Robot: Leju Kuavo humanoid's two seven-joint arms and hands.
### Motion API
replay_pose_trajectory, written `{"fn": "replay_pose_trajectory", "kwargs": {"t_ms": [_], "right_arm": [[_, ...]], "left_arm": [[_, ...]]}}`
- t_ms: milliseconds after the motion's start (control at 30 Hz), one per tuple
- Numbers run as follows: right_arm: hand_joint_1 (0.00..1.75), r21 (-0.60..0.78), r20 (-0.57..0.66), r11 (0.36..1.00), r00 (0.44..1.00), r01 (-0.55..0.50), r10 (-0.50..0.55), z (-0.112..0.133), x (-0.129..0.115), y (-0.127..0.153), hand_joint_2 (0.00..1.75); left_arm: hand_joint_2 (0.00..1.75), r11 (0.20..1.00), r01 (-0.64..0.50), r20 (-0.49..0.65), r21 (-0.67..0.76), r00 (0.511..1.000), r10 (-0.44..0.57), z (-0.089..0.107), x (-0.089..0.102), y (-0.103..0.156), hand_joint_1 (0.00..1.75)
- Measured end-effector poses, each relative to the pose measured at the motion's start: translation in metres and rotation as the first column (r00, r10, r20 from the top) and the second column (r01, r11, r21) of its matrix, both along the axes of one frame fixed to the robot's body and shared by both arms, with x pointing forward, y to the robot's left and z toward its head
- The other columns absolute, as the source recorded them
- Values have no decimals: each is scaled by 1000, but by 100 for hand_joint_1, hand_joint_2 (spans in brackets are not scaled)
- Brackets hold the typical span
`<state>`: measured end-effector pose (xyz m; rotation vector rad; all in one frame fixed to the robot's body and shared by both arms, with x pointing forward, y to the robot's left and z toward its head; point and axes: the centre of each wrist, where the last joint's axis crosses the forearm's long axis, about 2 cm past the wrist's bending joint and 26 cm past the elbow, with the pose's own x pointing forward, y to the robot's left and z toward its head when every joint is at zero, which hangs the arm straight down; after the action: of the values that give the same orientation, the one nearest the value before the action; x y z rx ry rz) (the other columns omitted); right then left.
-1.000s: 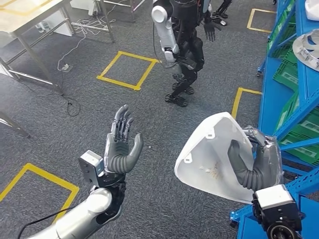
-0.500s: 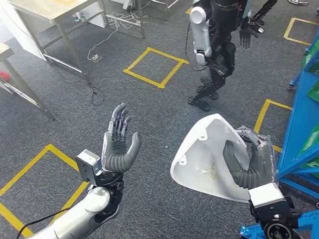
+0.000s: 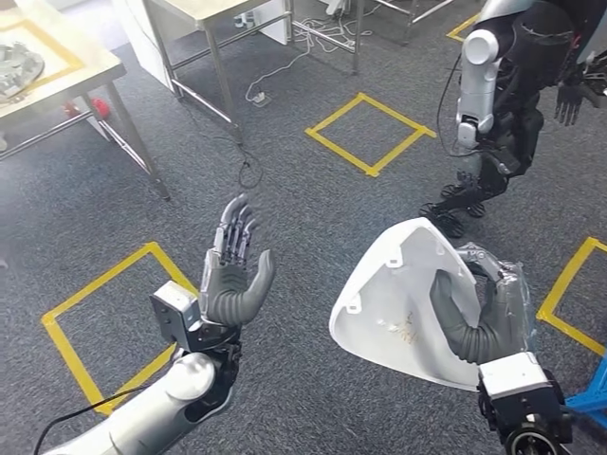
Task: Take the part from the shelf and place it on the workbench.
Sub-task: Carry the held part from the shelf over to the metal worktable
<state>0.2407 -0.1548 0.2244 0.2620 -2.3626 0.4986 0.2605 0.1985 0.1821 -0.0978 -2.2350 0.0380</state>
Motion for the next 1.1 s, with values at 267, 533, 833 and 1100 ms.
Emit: {"fn": "replay_pose_trajectory", "kwargs": {"t_ms": [267, 533, 833, 1100], "right_arm": [[175, 5, -4, 1000, 1000, 0, 0, -1, -1, 1, 175], [175, 9, -1, 1000, 1000, 2, -2, 0, -1, 1, 175], [175, 7, -13, 1000, 1000, 11, -11, 0, -1, 0, 175], [175, 19, -6, 1000, 1000, 21, -21, 4, 2, 1, 175]], "left_arm": [[175, 1000, -3, 1, 2, 1000, 3, -1, 0, 0, 0], [175, 1000, -4, 3, 1, 1000, 4, -1, 1, 0, 0], [175, 1000, -10, 0, -9, 1000, 10, 0, 1, -1, 0], [175, 1000, -8, 3, -11, 1000, 8, 1, 2, 0, 0]]}}
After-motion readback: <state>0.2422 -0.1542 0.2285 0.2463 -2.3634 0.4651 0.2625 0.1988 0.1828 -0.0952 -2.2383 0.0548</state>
